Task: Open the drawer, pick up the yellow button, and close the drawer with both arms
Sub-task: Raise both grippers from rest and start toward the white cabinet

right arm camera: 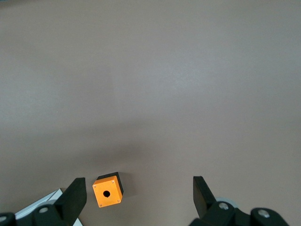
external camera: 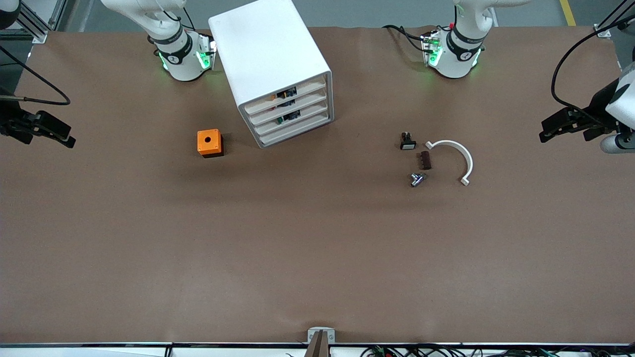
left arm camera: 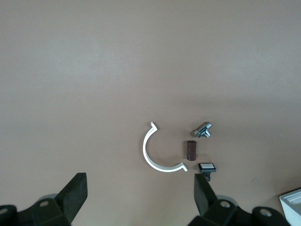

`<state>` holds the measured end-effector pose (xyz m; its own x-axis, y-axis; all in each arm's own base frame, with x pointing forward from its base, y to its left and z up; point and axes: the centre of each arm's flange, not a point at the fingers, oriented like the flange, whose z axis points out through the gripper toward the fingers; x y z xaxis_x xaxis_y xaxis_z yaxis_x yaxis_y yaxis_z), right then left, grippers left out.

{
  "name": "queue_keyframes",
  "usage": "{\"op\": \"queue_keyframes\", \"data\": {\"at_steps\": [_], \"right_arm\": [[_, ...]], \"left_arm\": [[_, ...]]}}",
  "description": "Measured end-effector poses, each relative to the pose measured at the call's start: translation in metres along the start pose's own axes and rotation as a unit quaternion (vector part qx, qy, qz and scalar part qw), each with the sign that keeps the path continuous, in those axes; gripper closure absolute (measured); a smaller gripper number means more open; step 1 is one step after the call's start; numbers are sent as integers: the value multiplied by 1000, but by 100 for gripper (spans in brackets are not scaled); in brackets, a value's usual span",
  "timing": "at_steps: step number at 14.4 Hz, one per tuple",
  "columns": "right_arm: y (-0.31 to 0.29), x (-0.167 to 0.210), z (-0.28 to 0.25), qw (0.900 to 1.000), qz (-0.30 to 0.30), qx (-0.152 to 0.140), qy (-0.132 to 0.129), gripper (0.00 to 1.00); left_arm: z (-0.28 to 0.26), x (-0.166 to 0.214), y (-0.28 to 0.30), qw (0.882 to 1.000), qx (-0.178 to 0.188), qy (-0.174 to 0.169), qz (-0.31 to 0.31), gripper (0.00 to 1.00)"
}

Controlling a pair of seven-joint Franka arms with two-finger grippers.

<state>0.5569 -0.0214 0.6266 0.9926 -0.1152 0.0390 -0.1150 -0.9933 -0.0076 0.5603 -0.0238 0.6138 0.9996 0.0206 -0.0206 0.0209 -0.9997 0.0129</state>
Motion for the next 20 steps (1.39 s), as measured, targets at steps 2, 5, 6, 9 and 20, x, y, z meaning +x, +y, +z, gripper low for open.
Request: {"op": "queue_keyframes", "data": {"at_steps": [2,5,6,9,20], "right_arm": [[0,0,0,1000,0,0,0,0],[0,0,0,1000,0,0,0,0],[0,0,0,1000,0,0,0,0],[0,0,0,1000,0,0,0,0],[-49,-8,3,996,93,4,-11,0]], "left_arm": [[0,0,0,1000,0,0,0,0],[0,0,1,1000,0,0,1,0],[0,0,1,1000,0,0,1,0],[1,0,-1,1000,0,-2,-3,0],[49,22,0,999,1,-45,-2,0]]}}
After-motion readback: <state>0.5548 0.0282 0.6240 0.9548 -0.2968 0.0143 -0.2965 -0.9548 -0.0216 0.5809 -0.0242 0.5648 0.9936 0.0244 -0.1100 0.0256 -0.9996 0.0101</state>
